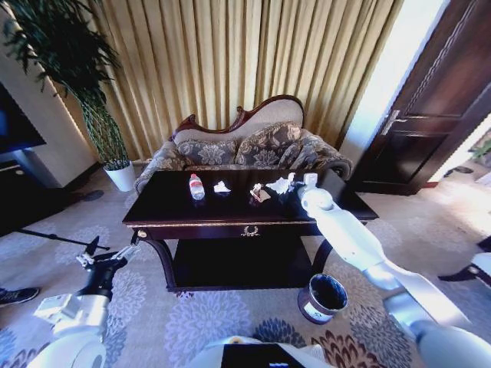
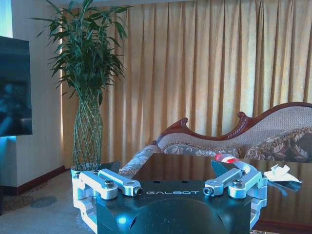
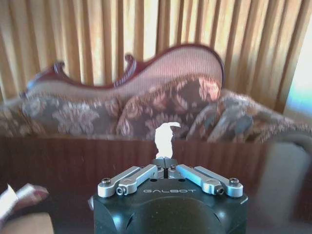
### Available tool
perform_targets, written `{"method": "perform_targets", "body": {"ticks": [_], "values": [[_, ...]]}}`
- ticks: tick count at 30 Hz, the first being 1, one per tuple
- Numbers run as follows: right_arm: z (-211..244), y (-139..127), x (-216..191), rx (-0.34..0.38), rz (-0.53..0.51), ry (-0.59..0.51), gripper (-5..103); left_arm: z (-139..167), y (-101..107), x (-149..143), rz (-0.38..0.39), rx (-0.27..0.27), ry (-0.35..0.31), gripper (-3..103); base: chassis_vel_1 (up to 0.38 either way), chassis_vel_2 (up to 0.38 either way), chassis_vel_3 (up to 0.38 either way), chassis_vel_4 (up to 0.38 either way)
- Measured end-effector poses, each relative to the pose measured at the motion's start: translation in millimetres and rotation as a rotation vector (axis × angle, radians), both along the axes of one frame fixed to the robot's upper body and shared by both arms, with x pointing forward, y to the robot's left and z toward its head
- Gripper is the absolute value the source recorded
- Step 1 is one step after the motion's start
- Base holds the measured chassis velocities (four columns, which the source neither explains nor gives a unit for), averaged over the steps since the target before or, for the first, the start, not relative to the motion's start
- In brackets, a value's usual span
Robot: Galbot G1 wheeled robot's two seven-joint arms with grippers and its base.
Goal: Move to the front of the table and place the trash on the table into the trash bin.
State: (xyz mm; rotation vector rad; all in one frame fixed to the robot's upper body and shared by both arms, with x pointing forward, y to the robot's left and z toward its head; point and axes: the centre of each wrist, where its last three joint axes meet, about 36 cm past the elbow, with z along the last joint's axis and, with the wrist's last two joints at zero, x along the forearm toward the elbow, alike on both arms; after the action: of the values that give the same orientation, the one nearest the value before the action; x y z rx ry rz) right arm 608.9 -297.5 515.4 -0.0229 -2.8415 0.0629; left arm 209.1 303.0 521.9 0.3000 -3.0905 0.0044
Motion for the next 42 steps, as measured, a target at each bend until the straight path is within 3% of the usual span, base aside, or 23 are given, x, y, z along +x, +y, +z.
{"method": "perform_targets", "body": {"ticks": [6,15,26,34,42], "values": [[43,-4,-49,0.054,0.045,-0.108,0,2,3,2,-0.002,-0.006,-0.012,100,0.000,0.000,0.000,0.000],[63,-17,-166,0.004,0.097,-0.194,0,8,9,6,0.006,0.013,0.006,100,0.000,0.000,0.000,0.000],[65,-16,-277,0.020,0.011,-0.222,0,14,13,10,-0.012,-0.017,0.013,100,0.000,0.000,0.000,0.000],[60,-5,-319,0.019,-0.018,-0.204,0,17,10,17,-0.052,-0.022,0.023,100,0.006,-0.007,-0.005,0.005],[53,2,-324,0.033,-0.024,-0.200,0,16,7,18,-0.067,-0.028,0.031,100,0.112,-0.098,-0.101,0.104]]}}
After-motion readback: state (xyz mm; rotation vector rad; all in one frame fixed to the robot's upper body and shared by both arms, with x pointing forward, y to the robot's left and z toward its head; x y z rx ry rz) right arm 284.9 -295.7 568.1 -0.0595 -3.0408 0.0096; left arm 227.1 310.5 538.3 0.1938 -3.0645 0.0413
